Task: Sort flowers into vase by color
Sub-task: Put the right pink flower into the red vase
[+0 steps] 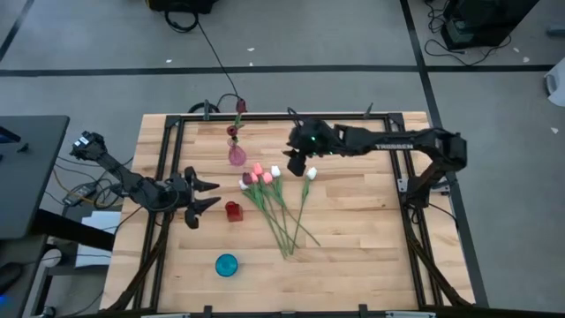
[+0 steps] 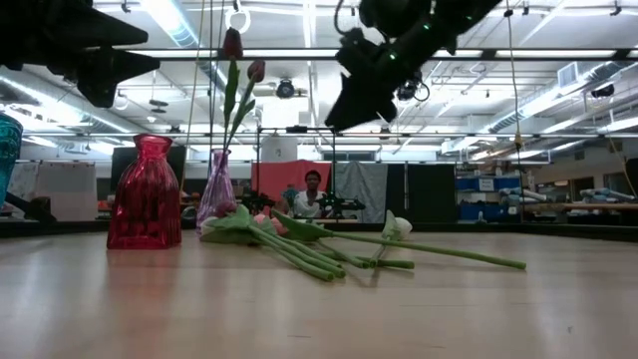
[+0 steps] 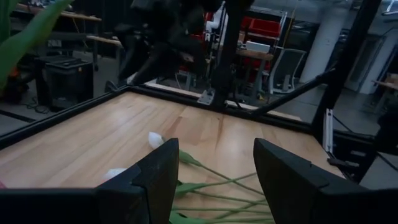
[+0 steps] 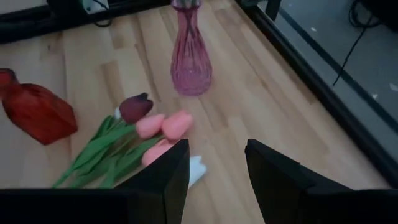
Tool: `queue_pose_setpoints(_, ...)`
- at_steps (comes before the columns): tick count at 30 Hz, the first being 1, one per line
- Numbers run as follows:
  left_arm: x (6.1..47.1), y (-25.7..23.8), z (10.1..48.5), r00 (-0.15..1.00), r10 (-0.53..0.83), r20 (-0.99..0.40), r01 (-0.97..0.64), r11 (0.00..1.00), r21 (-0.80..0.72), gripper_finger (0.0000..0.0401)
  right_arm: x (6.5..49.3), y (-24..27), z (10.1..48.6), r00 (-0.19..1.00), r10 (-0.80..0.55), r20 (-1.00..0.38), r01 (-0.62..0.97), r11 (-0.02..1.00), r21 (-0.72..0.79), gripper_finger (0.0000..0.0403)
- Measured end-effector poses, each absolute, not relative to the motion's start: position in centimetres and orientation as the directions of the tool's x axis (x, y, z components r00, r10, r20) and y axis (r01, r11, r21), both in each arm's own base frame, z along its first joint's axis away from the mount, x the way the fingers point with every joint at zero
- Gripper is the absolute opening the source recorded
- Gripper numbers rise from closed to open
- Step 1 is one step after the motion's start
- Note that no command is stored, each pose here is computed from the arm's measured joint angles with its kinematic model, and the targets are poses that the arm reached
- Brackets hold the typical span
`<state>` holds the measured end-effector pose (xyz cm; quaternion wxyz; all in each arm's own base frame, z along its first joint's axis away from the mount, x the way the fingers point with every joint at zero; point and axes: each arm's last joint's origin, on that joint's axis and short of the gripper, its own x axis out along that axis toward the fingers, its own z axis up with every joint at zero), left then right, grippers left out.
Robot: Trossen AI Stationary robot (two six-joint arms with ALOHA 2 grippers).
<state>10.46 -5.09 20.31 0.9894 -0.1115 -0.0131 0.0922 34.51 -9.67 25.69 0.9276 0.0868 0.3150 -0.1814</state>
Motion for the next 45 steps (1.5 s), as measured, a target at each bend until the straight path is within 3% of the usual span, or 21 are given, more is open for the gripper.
queue_pose_setpoints(7, 10.5, -5.3, 20.2, 0.995, 0.102, -0.005, -0.1, 0.959, -0.265, 0.0213, 33.6, -7.6, 23.3, 0.694, -0.307, -0.652, 0.463, 0.883, 0.078, 0.0169)
queue_pose_setpoints(15, 10.5, -5.4, 19.1, 0.992, 0.089, -0.091, -0.116, 0.923, -0.366, 0.0213, 34.4, -4.1, 21.7, 0.629, -0.366, -0.686, 0.576, 0.812, 0.095, 0.0169)
queue_pose_setpoints(27, 11.0, -5.8, 18.3, 0.984, 0.084, -0.154, -0.14, 0.904, -0.403, 0.0213, 39.0, 2.2, 17.3, 0.524, -0.219, -0.823, 0.514, 0.852, 0.1, 0.0169)
queue_pose_setpoints(30, 11.2, -6.0, 18.1, 0.983, 0.086, -0.164, -0.148, 0.897, -0.417, 0.0213, 40.2, 2.6, 17.5, 0.492, -0.208, -0.845, 0.507, 0.858, 0.084, 0.0169)
queue_pose_setpoints(36, 11.7, -6.3, 17.7, 0.978, 0.098, -0.185, -0.166, 0.902, -0.398, 0.0213, 41.3, 2.8, 17.0, 0.321, -0.179, -0.93, 0.5, 0.866, 0.006, 0.0164)
queue_pose_setpoints(45, 12.0, -6.5, 17.3, 0.972, 0.106, -0.211, -0.183, 0.901, -0.394, 0.0213, 42.1, 3.1, 16.1, 0.293, -0.106, -0.95, 0.489, 0.871, 0.054, 0.0141)
